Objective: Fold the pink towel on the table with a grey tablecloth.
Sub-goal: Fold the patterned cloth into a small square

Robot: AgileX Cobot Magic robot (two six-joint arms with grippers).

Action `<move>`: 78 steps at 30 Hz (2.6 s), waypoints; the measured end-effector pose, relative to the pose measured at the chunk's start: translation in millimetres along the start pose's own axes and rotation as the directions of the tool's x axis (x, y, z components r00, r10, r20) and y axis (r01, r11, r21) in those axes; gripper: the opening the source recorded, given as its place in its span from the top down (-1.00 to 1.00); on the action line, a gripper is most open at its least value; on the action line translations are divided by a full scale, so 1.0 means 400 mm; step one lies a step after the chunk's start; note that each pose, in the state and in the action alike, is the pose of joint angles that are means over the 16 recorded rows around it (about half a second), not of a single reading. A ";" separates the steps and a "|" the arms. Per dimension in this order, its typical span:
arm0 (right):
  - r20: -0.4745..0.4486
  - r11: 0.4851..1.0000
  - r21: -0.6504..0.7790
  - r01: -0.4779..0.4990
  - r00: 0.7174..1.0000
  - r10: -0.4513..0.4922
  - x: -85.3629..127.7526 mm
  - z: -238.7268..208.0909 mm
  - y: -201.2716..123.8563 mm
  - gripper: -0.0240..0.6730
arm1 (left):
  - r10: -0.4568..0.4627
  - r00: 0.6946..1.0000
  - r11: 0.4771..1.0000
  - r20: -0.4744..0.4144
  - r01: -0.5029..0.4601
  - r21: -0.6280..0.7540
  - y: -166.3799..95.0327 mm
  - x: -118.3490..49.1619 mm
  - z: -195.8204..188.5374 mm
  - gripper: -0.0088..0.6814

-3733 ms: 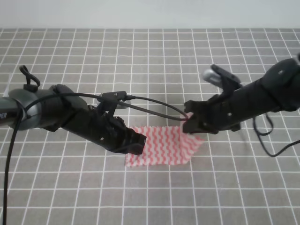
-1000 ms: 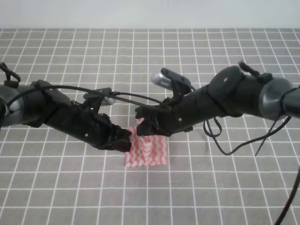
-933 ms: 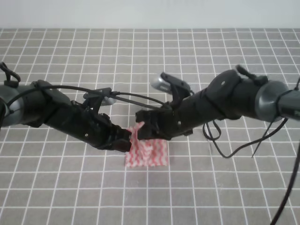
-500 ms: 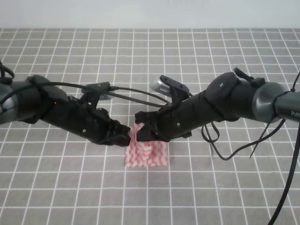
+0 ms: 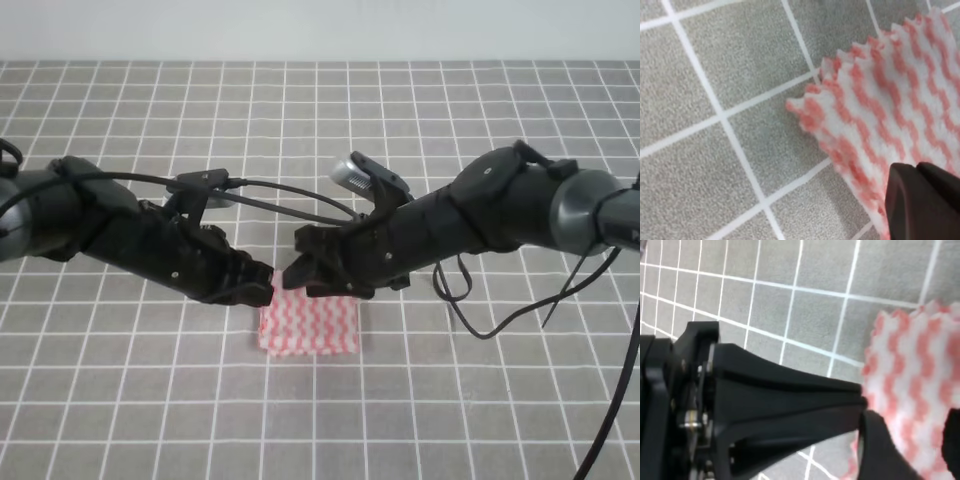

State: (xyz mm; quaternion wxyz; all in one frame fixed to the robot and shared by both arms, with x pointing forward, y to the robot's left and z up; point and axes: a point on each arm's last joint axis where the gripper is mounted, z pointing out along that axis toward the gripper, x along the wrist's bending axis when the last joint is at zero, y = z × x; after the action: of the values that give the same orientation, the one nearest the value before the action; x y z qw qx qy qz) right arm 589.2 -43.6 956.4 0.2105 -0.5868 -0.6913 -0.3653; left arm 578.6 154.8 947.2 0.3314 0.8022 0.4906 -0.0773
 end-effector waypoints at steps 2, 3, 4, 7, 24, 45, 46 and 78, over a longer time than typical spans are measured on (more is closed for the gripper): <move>0.003 1.000 0.013 0.003 1.000 -0.003 -0.007 -0.005 0.001 0.24 | 0.000 1.000 1.000 0.000 0.000 0.000 0.000 0.000 0.000 0.98; 0.004 1.000 0.020 0.004 1.000 -0.005 -0.011 -0.008 0.001 0.23 | 0.000 1.000 1.000 0.001 0.000 0.001 0.000 0.000 0.000 0.98; 0.006 1.000 0.028 0.007 1.000 -0.007 -0.014 -0.010 0.001 0.23 | 0.000 1.000 1.000 0.002 0.000 0.001 0.000 -0.001 -0.001 0.98; 0.016 0.998 0.054 0.017 1.000 -0.018 -0.024 -0.015 -0.001 0.34 | 0.001 1.000 1.000 0.009 -0.001 0.006 -0.001 -0.003 -0.001 0.98; 0.175 0.985 0.166 0.044 0.982 -0.074 -0.073 -0.021 -0.020 0.94 | 0.001 0.997 0.997 0.075 -0.007 0.082 -0.020 -0.014 0.009 0.98; 0.226 0.997 -0.004 0.083 0.971 -0.080 -0.057 -0.052 0.035 0.98 | 0.024 0.999 0.999 0.043 -0.025 0.022 -0.002 -0.024 -0.018 0.98; 0.228 0.996 -0.015 0.083 0.971 -0.077 -0.059 -0.050 0.038 0.98 | 0.027 0.999 1.000 0.036 -0.027 0.013 0.000 -0.024 -0.022 0.98; 0.209 0.987 -0.101 0.129 0.972 -0.105 -0.007 -0.133 0.064 0.98 | 0.072 0.997 0.996 -0.030 -0.070 0.058 -0.012 0.010 0.007 0.98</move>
State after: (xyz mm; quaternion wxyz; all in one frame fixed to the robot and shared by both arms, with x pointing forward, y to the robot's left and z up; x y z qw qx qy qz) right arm 607.2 -84.4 995.4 0.0830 -0.5903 -0.7206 -0.3541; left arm 577.3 157.3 941.0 0.3029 0.8294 0.4647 -0.0666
